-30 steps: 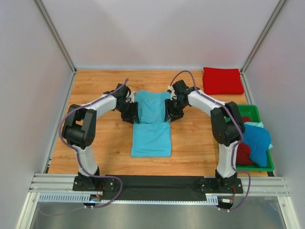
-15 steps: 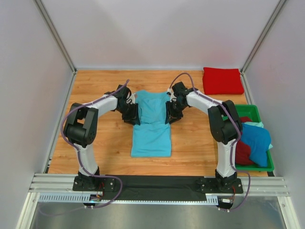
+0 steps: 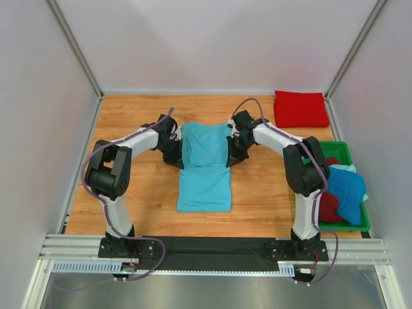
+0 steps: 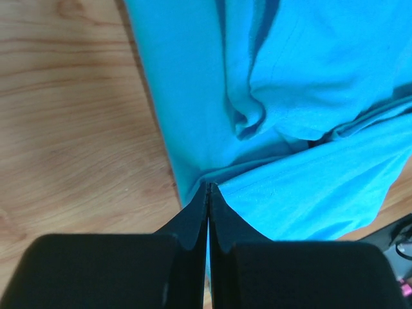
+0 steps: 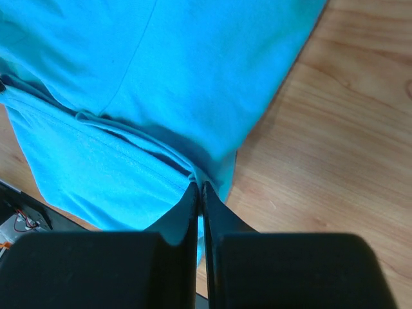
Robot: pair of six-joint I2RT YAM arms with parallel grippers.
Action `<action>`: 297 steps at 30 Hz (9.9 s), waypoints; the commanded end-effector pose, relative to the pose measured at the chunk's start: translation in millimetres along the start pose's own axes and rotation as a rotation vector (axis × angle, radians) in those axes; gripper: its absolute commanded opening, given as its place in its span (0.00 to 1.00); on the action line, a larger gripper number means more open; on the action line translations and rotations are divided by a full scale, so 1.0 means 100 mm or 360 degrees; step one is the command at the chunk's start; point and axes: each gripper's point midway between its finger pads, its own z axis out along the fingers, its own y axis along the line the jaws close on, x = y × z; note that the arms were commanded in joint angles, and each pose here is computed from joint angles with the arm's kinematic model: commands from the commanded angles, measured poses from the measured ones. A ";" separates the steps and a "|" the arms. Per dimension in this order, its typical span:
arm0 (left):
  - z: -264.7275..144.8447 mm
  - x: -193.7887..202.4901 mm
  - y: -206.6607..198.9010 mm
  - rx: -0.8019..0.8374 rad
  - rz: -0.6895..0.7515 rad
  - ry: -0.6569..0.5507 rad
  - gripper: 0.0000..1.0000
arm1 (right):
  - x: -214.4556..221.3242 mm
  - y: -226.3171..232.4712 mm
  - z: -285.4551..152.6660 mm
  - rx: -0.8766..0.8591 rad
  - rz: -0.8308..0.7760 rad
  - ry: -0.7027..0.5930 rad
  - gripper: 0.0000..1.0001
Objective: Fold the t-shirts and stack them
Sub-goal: Fold the tshirt, then neatly place the folded tshirt to the corner
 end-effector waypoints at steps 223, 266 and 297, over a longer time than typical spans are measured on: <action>-1.23 0.87 -0.34 0.0374 -0.0018 -0.0433 0.76 | -2.50 -1.35 -2.90 0.1525 -0.0689 -0.1091 0.00; -1.11 0.96 -0.31 0.0359 -0.0125 -0.0293 0.75 | -2.60 -1.98 -3.06 0.1321 -0.0661 -0.1151 0.00; -0.74 1.10 -0.24 0.0258 -0.0182 -0.0007 0.75 | -3.20 -3.74 -2.89 0.1620 -0.0390 -0.1449 0.00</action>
